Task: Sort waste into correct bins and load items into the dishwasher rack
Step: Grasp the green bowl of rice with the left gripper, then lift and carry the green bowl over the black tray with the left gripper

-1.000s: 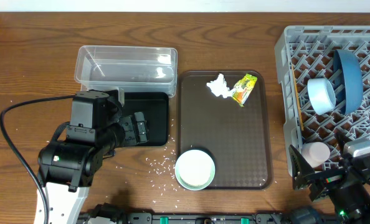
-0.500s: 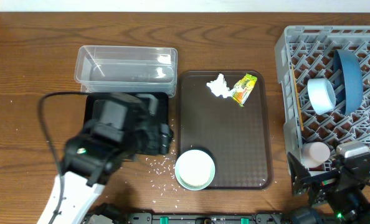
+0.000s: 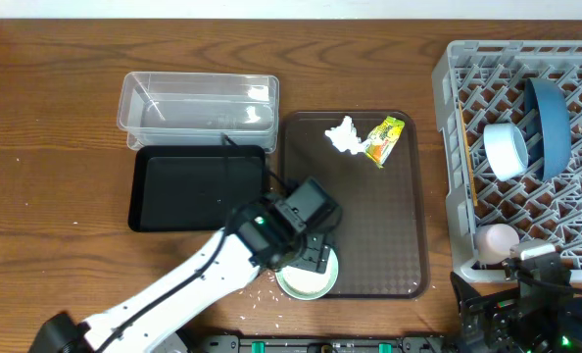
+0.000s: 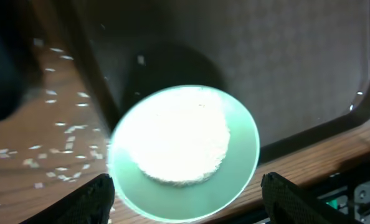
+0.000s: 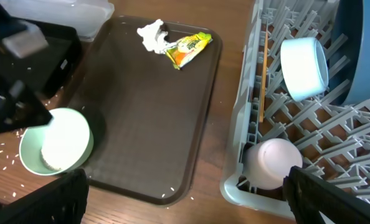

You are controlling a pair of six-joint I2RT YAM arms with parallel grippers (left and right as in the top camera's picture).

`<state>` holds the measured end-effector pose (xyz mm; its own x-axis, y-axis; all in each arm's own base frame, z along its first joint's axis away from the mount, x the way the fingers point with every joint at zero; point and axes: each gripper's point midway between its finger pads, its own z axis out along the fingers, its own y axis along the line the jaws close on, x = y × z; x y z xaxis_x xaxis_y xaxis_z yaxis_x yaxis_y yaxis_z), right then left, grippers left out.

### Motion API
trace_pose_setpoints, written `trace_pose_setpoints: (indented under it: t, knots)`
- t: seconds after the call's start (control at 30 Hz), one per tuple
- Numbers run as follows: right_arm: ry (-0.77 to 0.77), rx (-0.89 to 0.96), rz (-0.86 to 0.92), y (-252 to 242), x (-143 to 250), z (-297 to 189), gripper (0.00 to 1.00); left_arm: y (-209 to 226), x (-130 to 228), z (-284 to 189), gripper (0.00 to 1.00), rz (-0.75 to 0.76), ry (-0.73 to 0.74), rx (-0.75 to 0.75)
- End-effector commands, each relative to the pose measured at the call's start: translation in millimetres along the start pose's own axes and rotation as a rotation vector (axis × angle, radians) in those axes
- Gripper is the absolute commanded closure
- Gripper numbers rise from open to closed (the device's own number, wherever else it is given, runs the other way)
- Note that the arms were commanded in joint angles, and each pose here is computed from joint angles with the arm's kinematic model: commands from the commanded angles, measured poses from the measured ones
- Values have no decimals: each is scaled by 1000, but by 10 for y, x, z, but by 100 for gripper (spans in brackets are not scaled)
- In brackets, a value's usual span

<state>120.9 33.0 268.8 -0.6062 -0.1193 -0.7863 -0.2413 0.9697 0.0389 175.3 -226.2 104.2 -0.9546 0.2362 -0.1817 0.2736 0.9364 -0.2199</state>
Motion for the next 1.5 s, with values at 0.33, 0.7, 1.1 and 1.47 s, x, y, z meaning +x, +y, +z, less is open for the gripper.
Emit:
trace_pose_setpoints:
  t: [0.33, 0.7, 1.1, 1.47]
  knots:
    - [-9, -2, -18, 1, -15, -25, 1, -371, 119, 707, 37, 66, 87, -13]
    - [-9, -2, -18, 1, -15, -25, 1, -425, 145, 883, 72, 82, 126, 8]
    - [-9, -2, -18, 1, -15, -25, 1, -516, 47, 821, 93, 149, 100, 31]
    - [-9, -2, -18, 0, -15, -25, 1, -549, -436, 328, 94, 256, 18, -33]
